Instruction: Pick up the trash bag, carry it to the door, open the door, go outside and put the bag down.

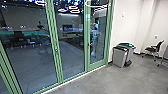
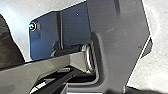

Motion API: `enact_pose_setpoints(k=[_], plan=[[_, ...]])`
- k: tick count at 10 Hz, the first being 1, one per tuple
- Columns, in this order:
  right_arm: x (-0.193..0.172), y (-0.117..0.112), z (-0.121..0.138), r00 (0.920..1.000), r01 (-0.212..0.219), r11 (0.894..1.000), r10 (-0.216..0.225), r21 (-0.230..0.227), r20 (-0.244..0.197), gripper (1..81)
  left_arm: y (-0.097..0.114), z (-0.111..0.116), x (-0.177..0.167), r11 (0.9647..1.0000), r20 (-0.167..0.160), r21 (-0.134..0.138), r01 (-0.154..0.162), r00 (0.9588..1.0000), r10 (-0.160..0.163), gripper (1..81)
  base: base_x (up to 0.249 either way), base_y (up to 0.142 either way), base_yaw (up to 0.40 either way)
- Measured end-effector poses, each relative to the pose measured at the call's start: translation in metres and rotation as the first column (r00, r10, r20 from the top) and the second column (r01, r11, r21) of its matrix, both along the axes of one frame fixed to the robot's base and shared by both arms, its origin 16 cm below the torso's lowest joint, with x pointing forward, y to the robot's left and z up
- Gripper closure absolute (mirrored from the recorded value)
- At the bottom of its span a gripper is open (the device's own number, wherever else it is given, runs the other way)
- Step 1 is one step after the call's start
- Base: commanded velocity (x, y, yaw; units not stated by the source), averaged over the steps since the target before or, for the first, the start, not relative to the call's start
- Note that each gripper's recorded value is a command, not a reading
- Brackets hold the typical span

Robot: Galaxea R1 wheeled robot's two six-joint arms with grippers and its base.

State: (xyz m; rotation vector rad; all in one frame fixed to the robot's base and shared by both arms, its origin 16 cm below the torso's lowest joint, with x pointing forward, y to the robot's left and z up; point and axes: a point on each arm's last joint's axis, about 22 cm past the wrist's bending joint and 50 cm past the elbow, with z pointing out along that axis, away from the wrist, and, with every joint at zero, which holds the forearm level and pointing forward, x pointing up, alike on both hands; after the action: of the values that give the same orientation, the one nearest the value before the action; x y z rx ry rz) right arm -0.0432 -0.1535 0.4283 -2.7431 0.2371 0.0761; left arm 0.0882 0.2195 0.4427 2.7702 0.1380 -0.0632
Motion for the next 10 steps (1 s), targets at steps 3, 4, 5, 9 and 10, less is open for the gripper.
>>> enact_pose_setpoints(k=[3,4,5,9,10], plan=[[-0.0002,0.0005,0.0000,1.0000,-0.003,1.000,0.003,0.000,0.001,1.0,0.0000,0.0000,0.0000,1.0000,0.000,0.000,0.000,1.0000,0.000,81.1,0.157,-0.112,0.000],[0.0004,0.0001,0.0000,1.0000,-0.004,1.000,0.004,0.000,0.002,1.0,-0.0002,0.0001,0.0003,1.0000,0.000,0.000,0.000,1.0000,0.000,81.1,0.161,-0.124,0.000],[0.0000,0.0001,0.0000,1.0000,-0.005,1.000,0.005,0.000,0.002,1.0,-0.0002,0.0000,0.0000,1.0000,0.000,0.000,0.000,1.0000,0.000,81.1,0.162,-0.124,0.000],[0.0000,0.0001,0.0000,1.0000,-0.005,1.000,0.005,0.000,0.002,1.0,-0.0002,0.0000,0.0001,1.0000,0.000,0.000,0.000,1.0000,0.000,81.1,0.162,-0.123,0.000],[0.0000,0.0002,0.0000,1.0000,-0.005,1.000,0.005,0.000,0.002,1.0,-0.0002,0.0000,0.0000,1.0000,0.000,0.000,0.000,1.0000,0.000,81.1,0.162,-0.101,0.000]])
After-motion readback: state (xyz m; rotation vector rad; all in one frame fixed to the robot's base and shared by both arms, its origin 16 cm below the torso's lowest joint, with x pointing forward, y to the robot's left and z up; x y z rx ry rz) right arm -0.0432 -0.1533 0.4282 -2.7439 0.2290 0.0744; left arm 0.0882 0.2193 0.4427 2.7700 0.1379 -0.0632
